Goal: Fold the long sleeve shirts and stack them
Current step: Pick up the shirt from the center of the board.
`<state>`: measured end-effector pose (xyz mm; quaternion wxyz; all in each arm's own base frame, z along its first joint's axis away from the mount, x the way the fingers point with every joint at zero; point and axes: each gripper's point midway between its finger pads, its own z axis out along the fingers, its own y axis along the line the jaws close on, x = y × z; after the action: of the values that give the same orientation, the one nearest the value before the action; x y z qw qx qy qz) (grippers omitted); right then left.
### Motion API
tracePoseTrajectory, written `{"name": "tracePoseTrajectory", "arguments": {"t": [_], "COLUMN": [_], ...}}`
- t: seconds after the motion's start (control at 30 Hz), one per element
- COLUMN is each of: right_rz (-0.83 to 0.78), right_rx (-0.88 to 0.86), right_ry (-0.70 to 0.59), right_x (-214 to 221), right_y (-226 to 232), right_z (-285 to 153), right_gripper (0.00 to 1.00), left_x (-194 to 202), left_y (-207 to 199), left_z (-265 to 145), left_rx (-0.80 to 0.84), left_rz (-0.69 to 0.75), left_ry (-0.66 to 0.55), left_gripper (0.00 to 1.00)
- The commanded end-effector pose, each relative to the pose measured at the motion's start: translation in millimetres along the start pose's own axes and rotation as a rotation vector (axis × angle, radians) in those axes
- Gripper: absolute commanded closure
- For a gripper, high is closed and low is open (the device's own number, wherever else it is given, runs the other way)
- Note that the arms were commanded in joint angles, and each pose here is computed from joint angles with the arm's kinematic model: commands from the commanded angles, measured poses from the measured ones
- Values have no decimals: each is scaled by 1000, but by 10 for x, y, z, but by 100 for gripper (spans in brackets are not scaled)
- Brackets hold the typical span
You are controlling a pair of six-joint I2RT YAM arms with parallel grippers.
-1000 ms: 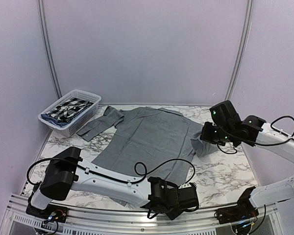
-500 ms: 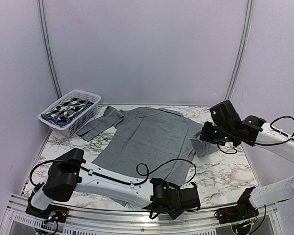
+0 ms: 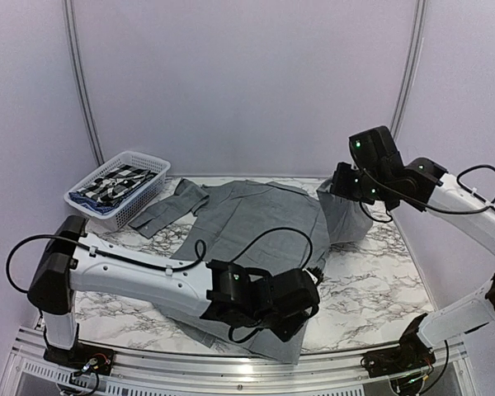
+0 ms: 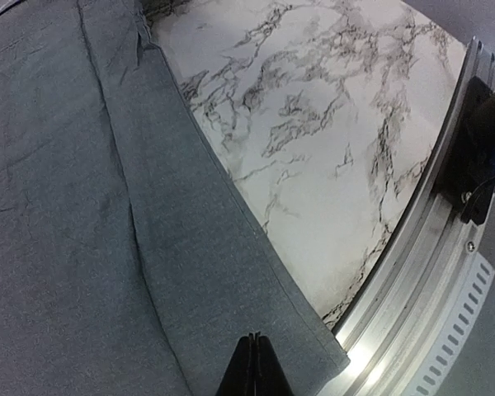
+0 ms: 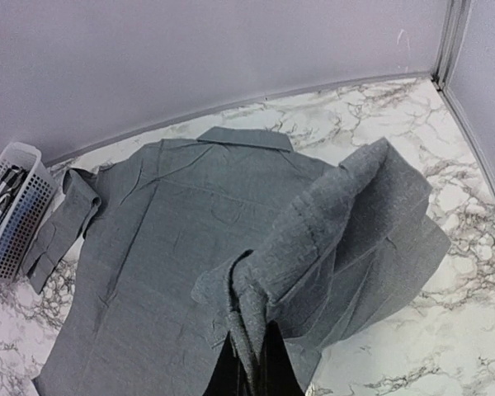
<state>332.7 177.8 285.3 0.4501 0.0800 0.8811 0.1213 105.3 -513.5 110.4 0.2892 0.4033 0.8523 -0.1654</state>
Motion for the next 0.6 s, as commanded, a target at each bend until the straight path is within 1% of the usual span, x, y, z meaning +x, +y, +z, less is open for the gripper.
{"name": "tracePoseTrajectory", "arguments": {"t": [0.0,0.07,0.13,0.23,0.4,0.57], "right_rz": [-75,-88,-98,-103,-88,-76], "right_rx": [4,0,0,3,3,6], "right_ry": [-59,-54,-41,-26,-17,-12], "right_x": [-295,-309,-272,-215,-134,-75], "right_y": [206,262,286,284,214,144], "right_z": [49,114,176,229,198,149], "right_gripper": [100,100,100,100,100,100], "left_x": [-19,136,270,277,316,394], "left_y": [-105,-190,-262,-319,-441,-345], "left_z": [-17,27,106,228,438,558], "left_rx": [97,109,99,58,7,-93], "left_rz": [64,119,165,183,209,230], "left_ry": [2,37,66,79,107,130], "left_gripper": [92,79,71,60,56,54]}}
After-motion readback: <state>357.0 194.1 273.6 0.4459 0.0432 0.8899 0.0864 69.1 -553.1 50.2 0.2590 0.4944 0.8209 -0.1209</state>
